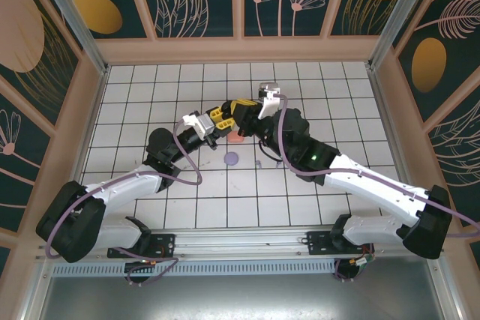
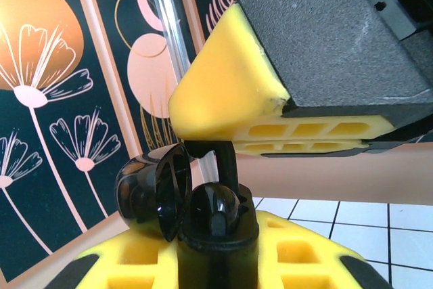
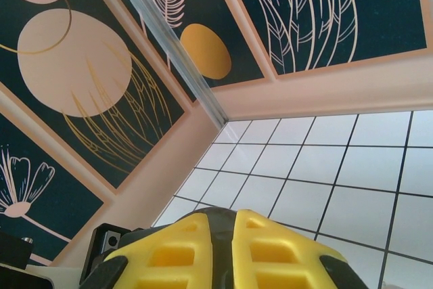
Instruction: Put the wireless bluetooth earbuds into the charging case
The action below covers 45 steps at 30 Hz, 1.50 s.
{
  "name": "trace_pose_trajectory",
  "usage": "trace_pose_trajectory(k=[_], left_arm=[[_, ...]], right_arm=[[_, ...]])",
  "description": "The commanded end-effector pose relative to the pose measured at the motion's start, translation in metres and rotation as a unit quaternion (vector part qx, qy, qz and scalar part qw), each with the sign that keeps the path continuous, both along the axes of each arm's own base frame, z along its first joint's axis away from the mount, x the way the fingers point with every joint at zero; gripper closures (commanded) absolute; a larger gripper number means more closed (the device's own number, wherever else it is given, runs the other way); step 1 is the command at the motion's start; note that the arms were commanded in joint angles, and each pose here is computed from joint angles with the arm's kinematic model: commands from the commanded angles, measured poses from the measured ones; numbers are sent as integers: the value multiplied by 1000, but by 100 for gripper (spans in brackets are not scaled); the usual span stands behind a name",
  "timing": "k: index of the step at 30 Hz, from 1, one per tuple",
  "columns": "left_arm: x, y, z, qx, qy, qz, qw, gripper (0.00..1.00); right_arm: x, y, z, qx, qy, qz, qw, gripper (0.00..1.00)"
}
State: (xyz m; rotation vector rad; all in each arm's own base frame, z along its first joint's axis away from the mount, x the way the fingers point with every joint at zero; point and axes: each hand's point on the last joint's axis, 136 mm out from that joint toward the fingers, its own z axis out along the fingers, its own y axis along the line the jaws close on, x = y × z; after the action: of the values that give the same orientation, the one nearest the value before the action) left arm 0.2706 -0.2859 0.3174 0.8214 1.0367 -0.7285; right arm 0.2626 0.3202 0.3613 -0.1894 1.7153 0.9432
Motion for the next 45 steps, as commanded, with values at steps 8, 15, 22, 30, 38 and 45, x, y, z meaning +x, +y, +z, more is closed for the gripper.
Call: trace_pose_trajectory(k=[8,15,22,30,38,45], left_arm=[[-7,2,32,-33,-33,-6,999,100],[-7,2,32,-33,-32,-6,999,100],[-6,3,34,-34,-31,-5,999,100],[-6,3,35,-35,-29,-5,999,100],[-6,1,29,-31,-21,-10,999,100],[-4,0,25,-29,-13,-11,999,100]], right_arm=[[-3,17,-15,-35,14,24,999,89],[-1,25,-33,-74,28,19,997,89],[-1,33,-55,-113,45,10,993,91],[0,22,-46,-87,50,-12,995,83],[0,15,10,-13,27,-11,999,48],[-7,5,64,43,-2,12,999,28]])
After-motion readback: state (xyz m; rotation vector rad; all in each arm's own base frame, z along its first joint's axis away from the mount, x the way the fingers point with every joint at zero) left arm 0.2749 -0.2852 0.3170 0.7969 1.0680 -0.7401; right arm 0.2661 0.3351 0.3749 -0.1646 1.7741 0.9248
